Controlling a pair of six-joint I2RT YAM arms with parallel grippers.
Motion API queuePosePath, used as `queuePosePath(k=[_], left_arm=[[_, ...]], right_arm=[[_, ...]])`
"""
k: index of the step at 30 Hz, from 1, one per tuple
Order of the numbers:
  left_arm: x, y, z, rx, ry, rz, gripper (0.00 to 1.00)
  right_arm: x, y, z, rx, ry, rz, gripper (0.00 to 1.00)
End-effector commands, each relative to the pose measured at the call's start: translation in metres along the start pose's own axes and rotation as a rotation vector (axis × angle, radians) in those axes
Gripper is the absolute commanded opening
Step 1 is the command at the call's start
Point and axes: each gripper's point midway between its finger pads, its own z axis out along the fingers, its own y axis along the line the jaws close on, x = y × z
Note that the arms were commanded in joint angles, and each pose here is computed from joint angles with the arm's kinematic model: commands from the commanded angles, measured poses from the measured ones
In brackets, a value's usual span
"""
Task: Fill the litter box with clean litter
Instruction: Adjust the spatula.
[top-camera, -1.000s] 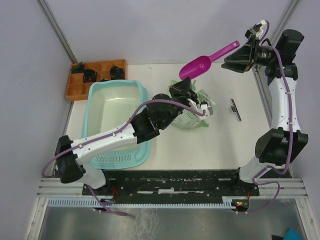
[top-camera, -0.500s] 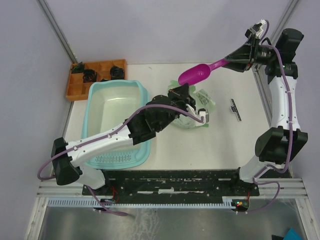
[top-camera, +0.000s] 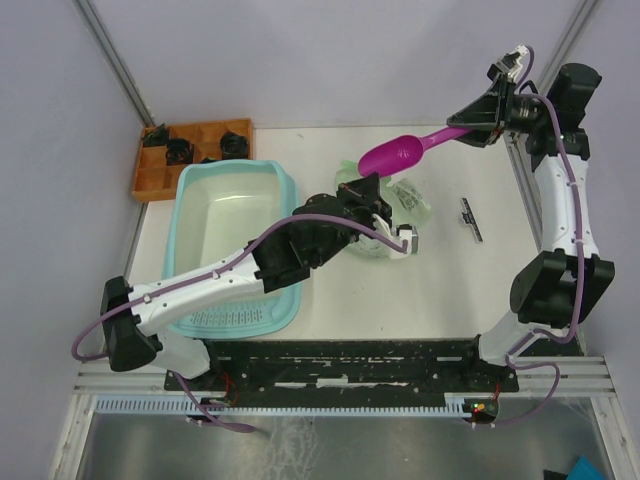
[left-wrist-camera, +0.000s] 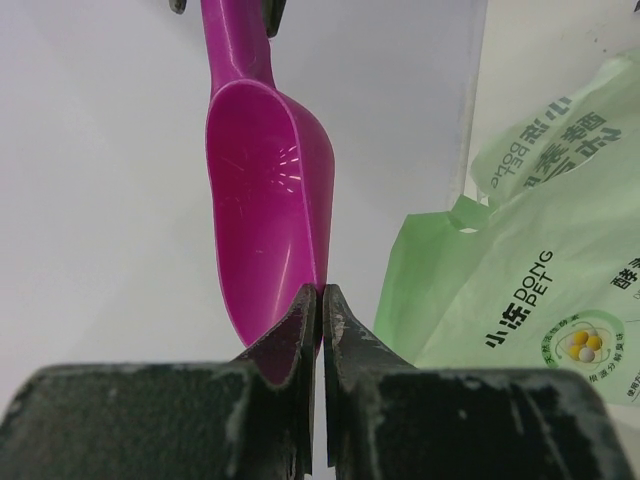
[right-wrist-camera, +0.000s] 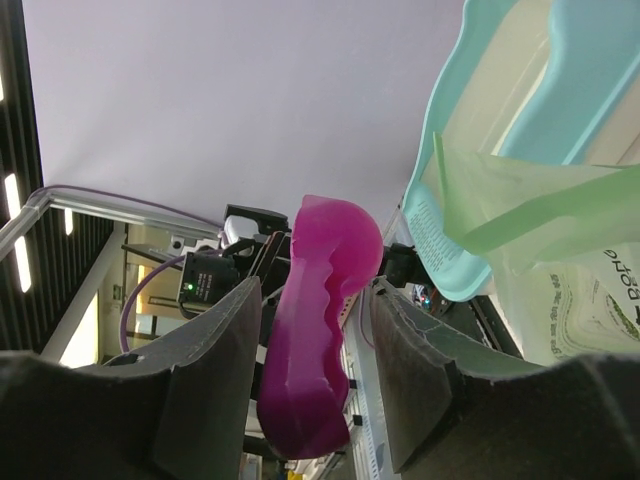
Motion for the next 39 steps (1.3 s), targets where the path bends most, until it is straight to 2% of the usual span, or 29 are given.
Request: queuePosePath(k=[1,13,21,34,36,39], left_arm=[[-0.013,0.035,-0.002,-0.089,-0.041,-0.019,0.03],[-0.015,0.031,0.002,-0.079,-0.050,-0.029,0.03],[-0.016,0.028,0.004,-0.076,-0.051,-0.033,0.03],[-0.015,0.028,0.008,-0.083,-0.041,-0.029,0.03],[-0.013,0.029,0.008,-0.087,-0.036,-0.027,0.03],[-0.013,0.030,0.009,-0.091,-0.035,-0.027,0.03]], right_arm=[[0.010,0.018,-0.001,-0.009,0.013,-0.106,0.55],[0.015,0.022,-0.001,-0.009,0.012,-0.120,0.53],[0.018,0.027,-0.001,-0.010,0.013,-0.130,0.48],[0.025,0.029,-0.001,-0.011,0.015,-0.135,0.48],[0.027,0.028,-0.001,-0.011,0.016,-0.135,0.46],[0.029,0.028,0.000,-0.012,0.017,-0.135,0.39]])
